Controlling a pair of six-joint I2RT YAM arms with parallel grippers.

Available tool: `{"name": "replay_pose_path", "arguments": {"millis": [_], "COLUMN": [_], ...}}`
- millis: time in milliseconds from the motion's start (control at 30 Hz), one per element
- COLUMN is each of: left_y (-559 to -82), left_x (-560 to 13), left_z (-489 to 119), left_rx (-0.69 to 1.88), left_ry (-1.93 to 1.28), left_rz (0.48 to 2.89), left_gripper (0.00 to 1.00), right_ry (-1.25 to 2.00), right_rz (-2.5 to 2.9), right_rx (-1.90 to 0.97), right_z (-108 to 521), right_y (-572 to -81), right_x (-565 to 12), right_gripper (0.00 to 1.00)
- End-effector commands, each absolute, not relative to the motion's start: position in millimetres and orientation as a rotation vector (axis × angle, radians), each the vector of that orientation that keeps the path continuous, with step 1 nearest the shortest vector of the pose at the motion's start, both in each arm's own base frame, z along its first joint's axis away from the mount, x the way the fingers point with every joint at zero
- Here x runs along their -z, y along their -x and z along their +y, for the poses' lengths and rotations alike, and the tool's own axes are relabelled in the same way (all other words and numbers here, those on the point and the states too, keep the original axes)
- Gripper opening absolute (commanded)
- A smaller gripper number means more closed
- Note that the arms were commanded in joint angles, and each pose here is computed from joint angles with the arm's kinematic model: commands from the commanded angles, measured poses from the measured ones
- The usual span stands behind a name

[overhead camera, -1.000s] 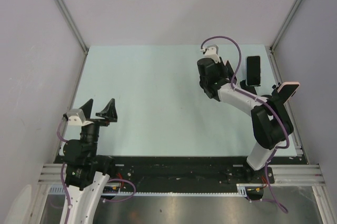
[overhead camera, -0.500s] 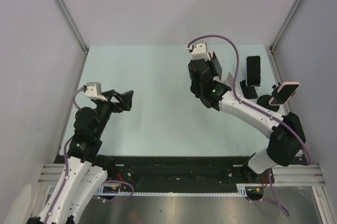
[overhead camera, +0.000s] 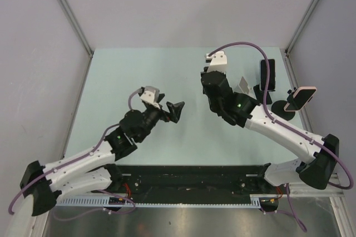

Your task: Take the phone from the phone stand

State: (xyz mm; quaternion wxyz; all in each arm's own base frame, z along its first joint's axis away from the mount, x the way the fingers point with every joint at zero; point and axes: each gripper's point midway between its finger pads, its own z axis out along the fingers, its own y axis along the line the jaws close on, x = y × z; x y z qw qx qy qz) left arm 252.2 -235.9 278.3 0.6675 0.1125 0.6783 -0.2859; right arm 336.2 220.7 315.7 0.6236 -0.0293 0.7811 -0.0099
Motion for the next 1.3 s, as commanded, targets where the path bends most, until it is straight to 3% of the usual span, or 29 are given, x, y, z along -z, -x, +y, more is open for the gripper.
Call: {"name": "replay_pose_path", "arguments": {"millis": [0, 233, 667, 1067, 1267], "left_y": [-264, -261, -276, -281, -277], "left_x": [-313, -287, -226, -231, -234], "left_z": [-259, -307, -321, -319, -323], "left_rx": [0.618, 0.543, 0.173, 0.068, 0.061], "left_ry": [-0.229, -0.340, -0.312, -0.253, -0.269], "left_rz": [1.400, 1.413, 1.481, 1.433, 1.403], "left_gripper": [1.00, 1.00, 0.98, 0.82, 0.60], "right_ry": [-0.058, -0.145, -0.228, -0.287, -0.312], "right_rz": [1.775, 1.831, 1.825, 1.846, 1.855], "right_rx": [-0.259, -0.391, -0.533, -0.594, -0.613], "right_z": [238, 250, 249, 243, 243], "right_y": [-318, -306, -291, -285, -286], "right_x": [-351, -341, -347, -340, -336], "right_gripper": [0.00, 0.00, 0.00, 0.00, 0.00]}}
